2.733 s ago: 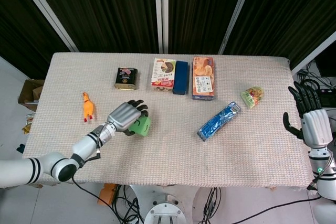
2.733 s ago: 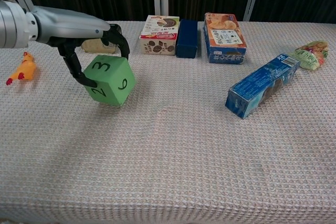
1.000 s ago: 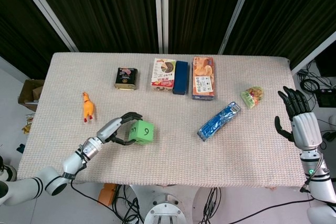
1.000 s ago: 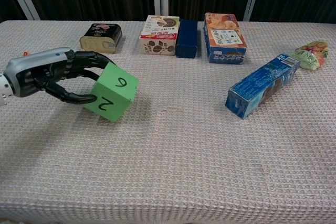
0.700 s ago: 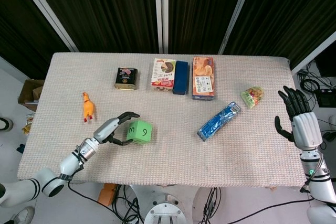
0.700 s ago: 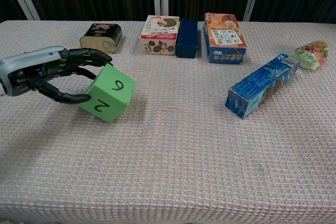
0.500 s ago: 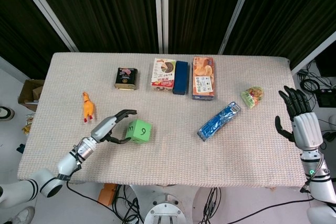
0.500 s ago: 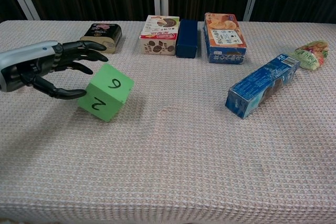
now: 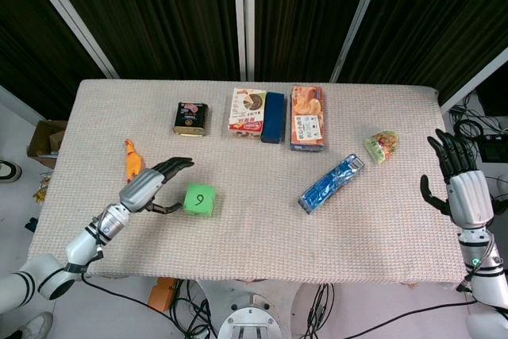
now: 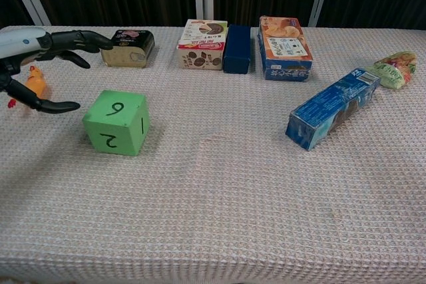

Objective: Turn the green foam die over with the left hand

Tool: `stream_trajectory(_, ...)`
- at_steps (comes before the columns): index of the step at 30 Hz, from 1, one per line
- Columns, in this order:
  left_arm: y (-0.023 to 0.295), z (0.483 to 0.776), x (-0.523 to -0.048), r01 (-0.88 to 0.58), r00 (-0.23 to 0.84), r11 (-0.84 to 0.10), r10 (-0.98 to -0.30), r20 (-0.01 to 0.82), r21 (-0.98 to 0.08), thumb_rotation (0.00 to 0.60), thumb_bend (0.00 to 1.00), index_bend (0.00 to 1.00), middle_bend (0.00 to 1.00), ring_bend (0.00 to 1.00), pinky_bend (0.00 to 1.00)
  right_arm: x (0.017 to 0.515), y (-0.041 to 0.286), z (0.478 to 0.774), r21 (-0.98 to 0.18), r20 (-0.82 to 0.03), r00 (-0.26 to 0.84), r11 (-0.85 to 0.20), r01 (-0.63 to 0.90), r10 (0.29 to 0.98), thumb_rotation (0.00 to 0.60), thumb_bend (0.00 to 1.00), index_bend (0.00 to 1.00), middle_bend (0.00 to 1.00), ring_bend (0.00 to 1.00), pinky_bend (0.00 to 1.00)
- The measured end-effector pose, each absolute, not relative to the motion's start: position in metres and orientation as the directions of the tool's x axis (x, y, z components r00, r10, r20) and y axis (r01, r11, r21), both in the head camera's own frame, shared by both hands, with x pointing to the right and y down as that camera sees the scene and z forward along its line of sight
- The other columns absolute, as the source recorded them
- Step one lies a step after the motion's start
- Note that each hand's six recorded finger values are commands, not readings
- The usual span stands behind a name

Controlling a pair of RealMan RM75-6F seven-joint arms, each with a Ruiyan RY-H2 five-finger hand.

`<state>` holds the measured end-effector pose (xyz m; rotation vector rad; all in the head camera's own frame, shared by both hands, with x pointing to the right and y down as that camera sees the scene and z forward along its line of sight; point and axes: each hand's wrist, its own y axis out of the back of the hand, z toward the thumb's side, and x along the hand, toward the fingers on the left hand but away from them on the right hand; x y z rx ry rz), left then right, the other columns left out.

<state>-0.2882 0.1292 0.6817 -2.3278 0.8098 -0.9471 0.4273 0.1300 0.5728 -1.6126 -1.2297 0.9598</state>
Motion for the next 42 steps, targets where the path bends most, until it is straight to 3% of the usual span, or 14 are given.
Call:
stream_trajectory(8,0.128,0.645,-0.287,-0.113,0.584,-0.688,-0.630,0.512,-0.717,0.600,0.19,0.08,0.05,0.04,0.17,0.430,0.131,0.572,-0.942,-0.065,0.209,-0.129,0.308,0.976,0.600,0.48,0.00,0.00,0.00,0.00)
stream_trajectory(15,0.139,0.626,-0.264,0.097,0.571,-0.653,-0.582,0.579,-0.751,0.600,0.19,0.08,0.05,0.04,0.17,0.429,0.131,0.574,-0.939,-0.064,0.214,-0.131,0.319,0.975,0.600,0.48,0.00,0.00,0.00,0.00)
stream_trajectory(27,0.146,0.656,-0.211,0.307,0.542,-0.564,-0.558,0.628,-0.766,0.600,0.19,0.08,0.01,0.02,0.16,0.440,0.130,0.562,-0.939,-0.031,0.190,-0.094,0.332,0.981,0.600,0.48,0.00,0.00,0.00,0.00)
stream_trajectory(42,0.143,0.670,-0.189,0.366,0.443,-0.657,-0.500,0.744,-0.659,0.600,0.19,0.07,0.00,0.00,0.16,0.451,0.129,0.567,-0.938,-0.082,0.188,-0.139,0.316,0.979,0.600,0.48,0.00,0.00,0.00,0.00)
